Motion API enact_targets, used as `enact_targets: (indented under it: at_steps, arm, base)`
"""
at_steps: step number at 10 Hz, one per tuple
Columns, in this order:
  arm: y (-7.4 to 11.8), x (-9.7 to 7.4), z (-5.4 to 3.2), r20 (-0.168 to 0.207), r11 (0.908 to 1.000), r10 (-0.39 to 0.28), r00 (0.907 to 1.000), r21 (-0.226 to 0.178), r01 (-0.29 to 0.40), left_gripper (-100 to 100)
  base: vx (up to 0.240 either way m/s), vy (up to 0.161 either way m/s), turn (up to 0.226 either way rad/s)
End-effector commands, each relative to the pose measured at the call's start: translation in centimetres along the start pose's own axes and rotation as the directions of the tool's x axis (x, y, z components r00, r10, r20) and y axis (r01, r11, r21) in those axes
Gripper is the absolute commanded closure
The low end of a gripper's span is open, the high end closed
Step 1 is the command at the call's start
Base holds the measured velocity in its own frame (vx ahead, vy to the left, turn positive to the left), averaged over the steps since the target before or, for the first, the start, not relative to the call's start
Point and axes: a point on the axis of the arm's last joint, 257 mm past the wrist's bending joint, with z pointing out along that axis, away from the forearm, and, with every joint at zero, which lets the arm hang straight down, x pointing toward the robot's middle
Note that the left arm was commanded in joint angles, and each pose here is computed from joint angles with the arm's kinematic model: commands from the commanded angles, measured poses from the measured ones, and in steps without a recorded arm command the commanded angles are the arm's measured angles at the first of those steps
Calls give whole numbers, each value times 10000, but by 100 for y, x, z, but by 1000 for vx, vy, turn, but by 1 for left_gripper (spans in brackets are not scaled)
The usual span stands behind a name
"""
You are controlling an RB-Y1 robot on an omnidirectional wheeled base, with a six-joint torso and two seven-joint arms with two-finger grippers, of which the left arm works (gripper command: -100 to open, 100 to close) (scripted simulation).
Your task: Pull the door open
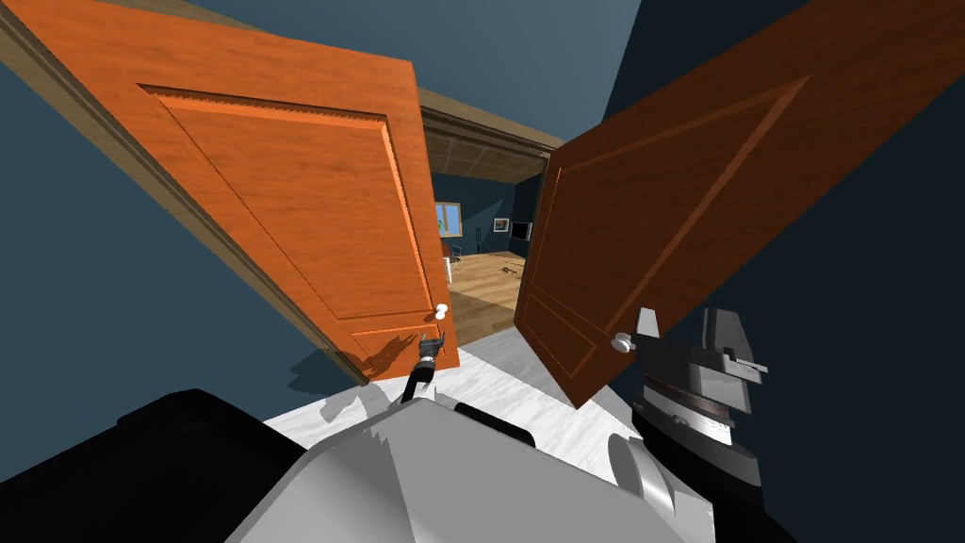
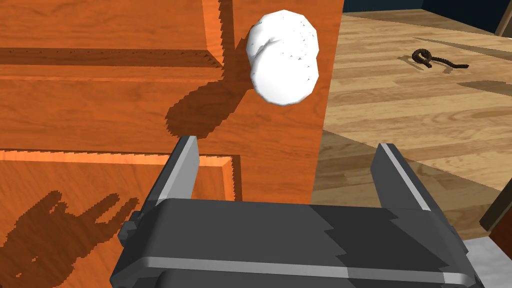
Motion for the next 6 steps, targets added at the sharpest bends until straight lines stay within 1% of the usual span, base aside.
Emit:
enact_targets:
  at_steps: [1,2,3,4,5,6]
  arm:
    - [-165,-13,2,-5,9999,-49,10000,139,49,-100]
    - [-296,-20,-3,-3,9997,-51,10000,243,52,-100]
    - [-364,-23,-6,-4,9995,-53,10000,297,53,-100]
    - [-499,-25,-12,-7,9992,-55,10000,405,55,-100]
    - [-686,-23,-22,-18,9985,-57,10000,552,57,-100]
    - [-741,-21,-25,-22,9982,-57,10000,594,58,-100]
  base:
    - [193,1,-98]
    - [232,-8,-86]
    - [225,12,-66]
    - [185,31,-89]
    - [183,33,-140]
    - [151,14,-88]
